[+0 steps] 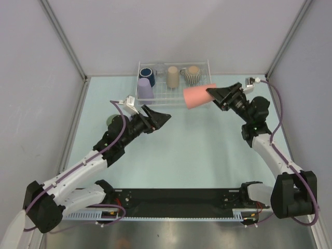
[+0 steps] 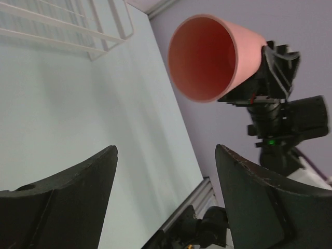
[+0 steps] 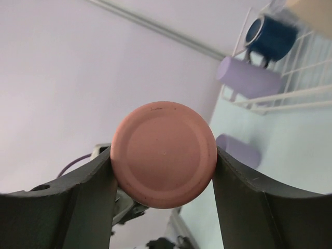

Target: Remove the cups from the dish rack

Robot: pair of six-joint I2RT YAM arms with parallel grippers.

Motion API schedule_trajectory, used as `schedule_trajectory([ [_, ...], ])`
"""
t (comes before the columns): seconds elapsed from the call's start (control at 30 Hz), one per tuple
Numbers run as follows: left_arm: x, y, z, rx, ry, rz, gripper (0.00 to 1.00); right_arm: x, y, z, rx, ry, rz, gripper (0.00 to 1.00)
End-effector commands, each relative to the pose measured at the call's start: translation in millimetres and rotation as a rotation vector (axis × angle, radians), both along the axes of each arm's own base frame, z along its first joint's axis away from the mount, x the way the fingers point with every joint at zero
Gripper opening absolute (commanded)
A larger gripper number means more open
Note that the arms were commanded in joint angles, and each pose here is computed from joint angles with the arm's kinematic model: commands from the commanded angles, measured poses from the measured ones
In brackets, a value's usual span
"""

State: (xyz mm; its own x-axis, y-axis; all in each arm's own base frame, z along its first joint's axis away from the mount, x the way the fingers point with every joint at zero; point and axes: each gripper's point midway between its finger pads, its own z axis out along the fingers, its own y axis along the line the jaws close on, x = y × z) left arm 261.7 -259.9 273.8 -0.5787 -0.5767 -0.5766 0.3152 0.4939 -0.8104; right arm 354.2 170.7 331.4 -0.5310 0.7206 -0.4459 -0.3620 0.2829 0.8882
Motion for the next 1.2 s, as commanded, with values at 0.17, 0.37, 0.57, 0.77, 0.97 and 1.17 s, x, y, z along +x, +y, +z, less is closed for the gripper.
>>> schedule_trajectory([
  [0.17,-12,-33,40,-0.235,-0.064,-0.176,0.8,-72,13,10,0.225,-0.076,0.177,0.0],
  [0.37,-10,-43,49,-0.275,-0.083,-0.216,0.79,-84,16,-1,0.241,-0.059,0.176,0.0],
  [0.57,-12,-46,64,-0.317,-0.119,-0.238,0.77,-85,16,-9,0.239,-0.043,0.165,0.0],
  [0.77,-12,-43,66,-0.304,-0.131,-0.224,0.77,-81,16,-15,0.232,-0.031,0.157,0.0],
  [0.97,-14,-42,74,-0.31,-0.149,-0.227,0.77,-75,17,-29,0.211,0.002,0.149,0.0],
  [1.17,-20,-50,85,-0.331,-0.163,-0.269,0.76,-70,29,-34,0.197,0.014,0.178,0.0],
])
